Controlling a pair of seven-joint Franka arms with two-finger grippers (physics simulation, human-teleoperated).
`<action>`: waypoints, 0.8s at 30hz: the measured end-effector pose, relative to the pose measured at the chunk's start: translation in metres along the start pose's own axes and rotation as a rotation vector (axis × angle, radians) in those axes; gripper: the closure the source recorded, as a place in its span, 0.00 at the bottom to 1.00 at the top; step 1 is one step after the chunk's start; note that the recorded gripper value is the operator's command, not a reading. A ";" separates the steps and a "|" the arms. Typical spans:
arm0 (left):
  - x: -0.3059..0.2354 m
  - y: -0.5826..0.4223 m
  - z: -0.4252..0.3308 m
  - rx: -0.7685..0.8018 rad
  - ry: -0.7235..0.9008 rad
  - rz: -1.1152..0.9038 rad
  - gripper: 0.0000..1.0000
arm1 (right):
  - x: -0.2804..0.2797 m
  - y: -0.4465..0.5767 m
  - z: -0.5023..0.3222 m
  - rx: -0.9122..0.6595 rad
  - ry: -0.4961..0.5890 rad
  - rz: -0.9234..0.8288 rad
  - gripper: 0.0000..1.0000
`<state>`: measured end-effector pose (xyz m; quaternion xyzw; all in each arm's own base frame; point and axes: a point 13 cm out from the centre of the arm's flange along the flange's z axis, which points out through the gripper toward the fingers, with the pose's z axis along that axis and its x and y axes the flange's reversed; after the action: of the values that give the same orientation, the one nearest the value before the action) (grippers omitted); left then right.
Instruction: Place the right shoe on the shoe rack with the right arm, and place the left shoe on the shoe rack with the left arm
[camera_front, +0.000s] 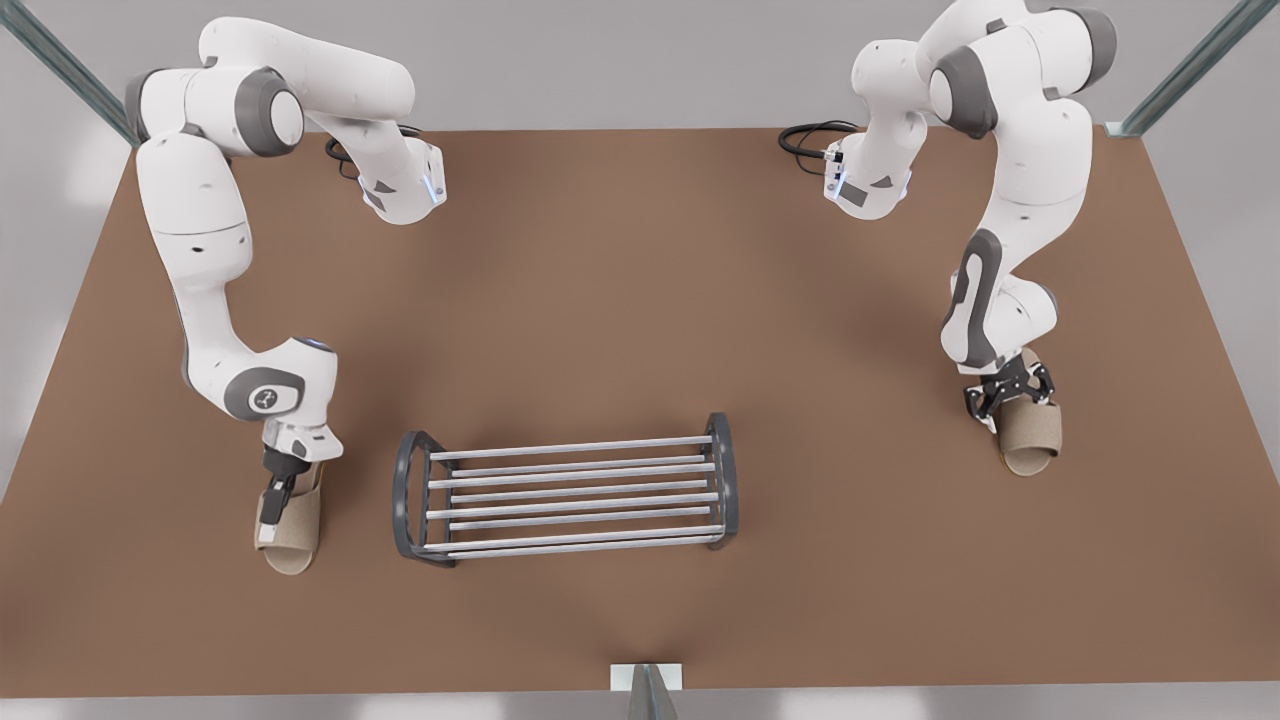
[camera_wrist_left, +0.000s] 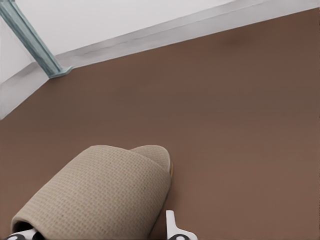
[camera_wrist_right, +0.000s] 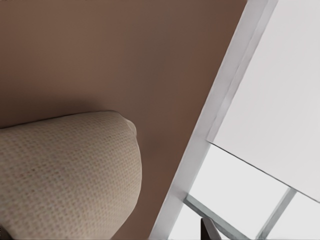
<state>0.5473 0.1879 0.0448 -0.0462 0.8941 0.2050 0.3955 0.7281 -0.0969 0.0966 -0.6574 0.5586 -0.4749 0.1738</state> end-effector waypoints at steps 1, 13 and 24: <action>-0.003 -0.002 0.001 0.003 -0.004 0.000 0.00 | 0.000 0.000 0.000 0.001 0.001 0.002 0.00; -0.021 -0.001 0.006 0.005 -0.019 -0.009 0.02 | -0.003 0.011 0.005 -0.010 0.000 0.017 0.38; -0.024 -0.012 0.012 0.020 -0.015 0.001 0.07 | 0.005 0.010 0.005 -0.014 0.003 0.046 0.63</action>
<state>0.5747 0.1800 0.0510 -0.0403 0.8933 0.1963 0.4023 0.7259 -0.1060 0.0890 -0.6448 0.5772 -0.4680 0.1791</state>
